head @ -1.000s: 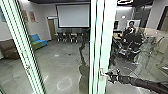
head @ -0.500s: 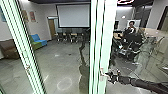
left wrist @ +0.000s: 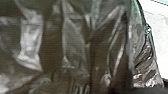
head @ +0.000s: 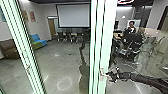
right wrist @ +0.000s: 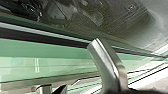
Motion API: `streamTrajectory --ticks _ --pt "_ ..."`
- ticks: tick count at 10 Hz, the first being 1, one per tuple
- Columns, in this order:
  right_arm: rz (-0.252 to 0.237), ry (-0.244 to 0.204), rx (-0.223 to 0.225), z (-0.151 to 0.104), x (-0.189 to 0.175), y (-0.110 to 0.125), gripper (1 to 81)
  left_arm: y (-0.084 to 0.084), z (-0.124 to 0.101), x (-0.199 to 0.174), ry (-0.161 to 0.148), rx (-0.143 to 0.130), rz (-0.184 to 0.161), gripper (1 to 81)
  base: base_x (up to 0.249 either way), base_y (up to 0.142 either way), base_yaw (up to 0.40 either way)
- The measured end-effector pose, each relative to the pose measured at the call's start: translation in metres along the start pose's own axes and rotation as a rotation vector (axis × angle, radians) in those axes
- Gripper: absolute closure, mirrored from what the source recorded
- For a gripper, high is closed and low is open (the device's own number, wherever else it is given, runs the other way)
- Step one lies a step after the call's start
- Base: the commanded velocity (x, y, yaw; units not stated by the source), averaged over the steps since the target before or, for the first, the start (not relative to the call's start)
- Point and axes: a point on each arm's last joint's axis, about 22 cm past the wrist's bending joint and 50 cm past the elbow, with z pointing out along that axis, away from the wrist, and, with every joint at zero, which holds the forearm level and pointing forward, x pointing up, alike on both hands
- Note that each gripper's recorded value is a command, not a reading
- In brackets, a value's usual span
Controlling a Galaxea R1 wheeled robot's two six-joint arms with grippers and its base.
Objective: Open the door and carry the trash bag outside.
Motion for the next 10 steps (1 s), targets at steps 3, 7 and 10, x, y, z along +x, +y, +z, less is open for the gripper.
streamTrajectory --ticks 3,7,10 --pt "0.015 0.009 -0.094 0.007 0.013 0.013 1.0 0.0 0.0 -0.003 -0.001 -0.001 -0.016 81.1 0.0 0.0 0.0" --pt "0.034 0.03 -0.164 0.012 0.021 0.029 1.0 0.0 0.001 -0.008 -0.003 -0.001 -0.019 81.1 0.0 0.0 0.0" --pt "0.035 0.047 -0.102 0.016 0.015 0.025 1.0 0.0 0.0 -0.008 -0.002 -0.001 -0.018 81.1 0.0 0.0 0.0"
